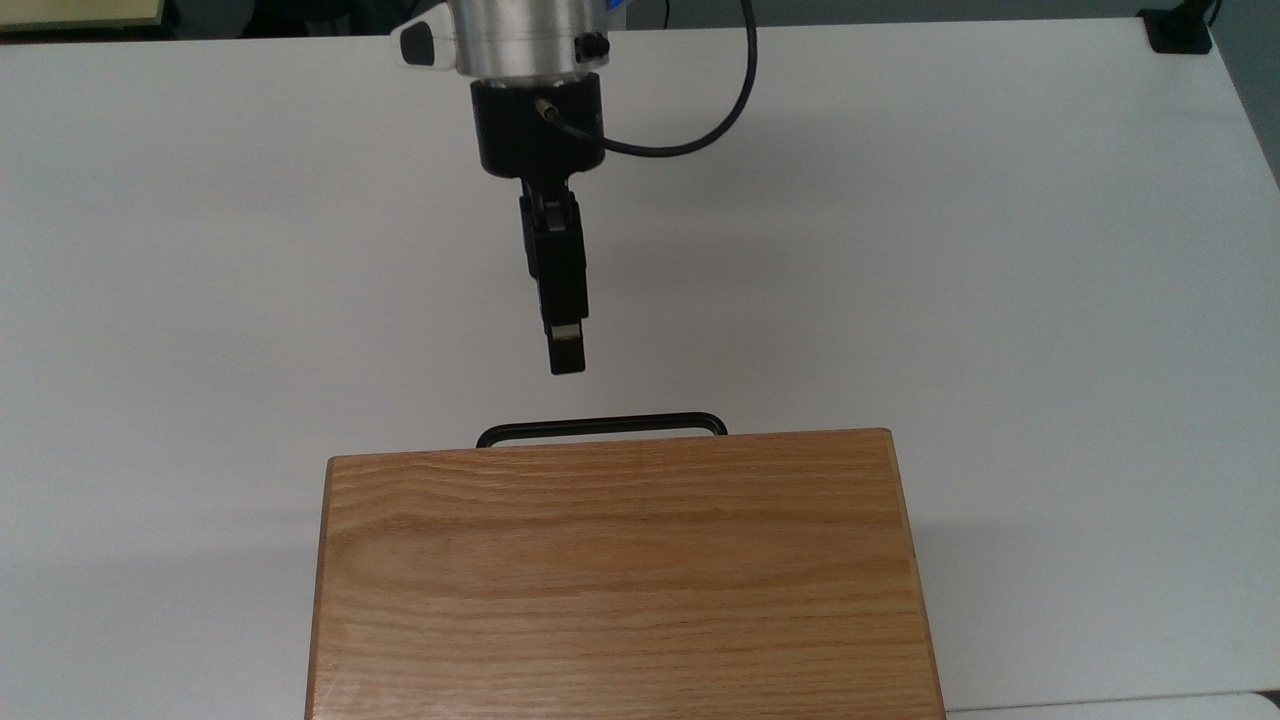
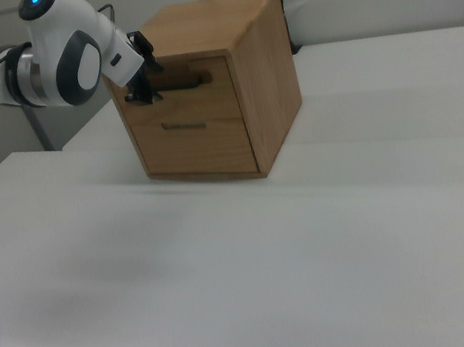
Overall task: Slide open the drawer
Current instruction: 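Move the gripper down toward the black handle of the upper drawer, then close the gripper on the black drawer handle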
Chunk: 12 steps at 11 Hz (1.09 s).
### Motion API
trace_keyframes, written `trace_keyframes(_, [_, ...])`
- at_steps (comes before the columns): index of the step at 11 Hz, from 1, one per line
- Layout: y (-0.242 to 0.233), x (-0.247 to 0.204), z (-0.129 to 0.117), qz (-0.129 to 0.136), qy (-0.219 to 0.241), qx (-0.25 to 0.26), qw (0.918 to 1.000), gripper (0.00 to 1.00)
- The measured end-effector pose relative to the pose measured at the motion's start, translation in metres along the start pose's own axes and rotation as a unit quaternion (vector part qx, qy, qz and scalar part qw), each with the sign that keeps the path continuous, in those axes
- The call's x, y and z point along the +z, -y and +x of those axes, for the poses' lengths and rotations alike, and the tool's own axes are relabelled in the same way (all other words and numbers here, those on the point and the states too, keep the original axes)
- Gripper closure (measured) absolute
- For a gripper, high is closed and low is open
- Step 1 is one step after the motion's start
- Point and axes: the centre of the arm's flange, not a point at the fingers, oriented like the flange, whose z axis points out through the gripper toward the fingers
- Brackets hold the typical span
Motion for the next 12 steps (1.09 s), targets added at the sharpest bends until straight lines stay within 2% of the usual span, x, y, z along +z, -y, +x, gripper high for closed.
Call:
trace_keyframes(1, [0.005, 0.006, -0.004, 0.003, -0.002, 0.001, 1.0000, 0.34])
trace_keyframes(2, [0.008, 0.016, -0.006, 0.002, -0.009, 0.003, 1.0000, 0.41])
trace_keyframes(6, [0.002, 0.063, -0.015, -0.011, -0.038, -0.011, 0.9992, 0.44])
trace_keyframes(7, [0.001, 0.069, -0.016, -0.012, -0.039, -0.014, 0.9991, 0.49])
trace_keyframes(9, [0.009, 0.066, -0.017, 0.003, -0.040, -0.016, 0.9991, 0.83])
trace_keyframes(10, [0.008, 0.067, -0.017, 0.001, -0.040, -0.010, 0.9991, 0.86])
trace_keyframes(12, [0.005, 0.063, -0.017, -0.002, -0.040, -0.012, 0.9991, 0.86])
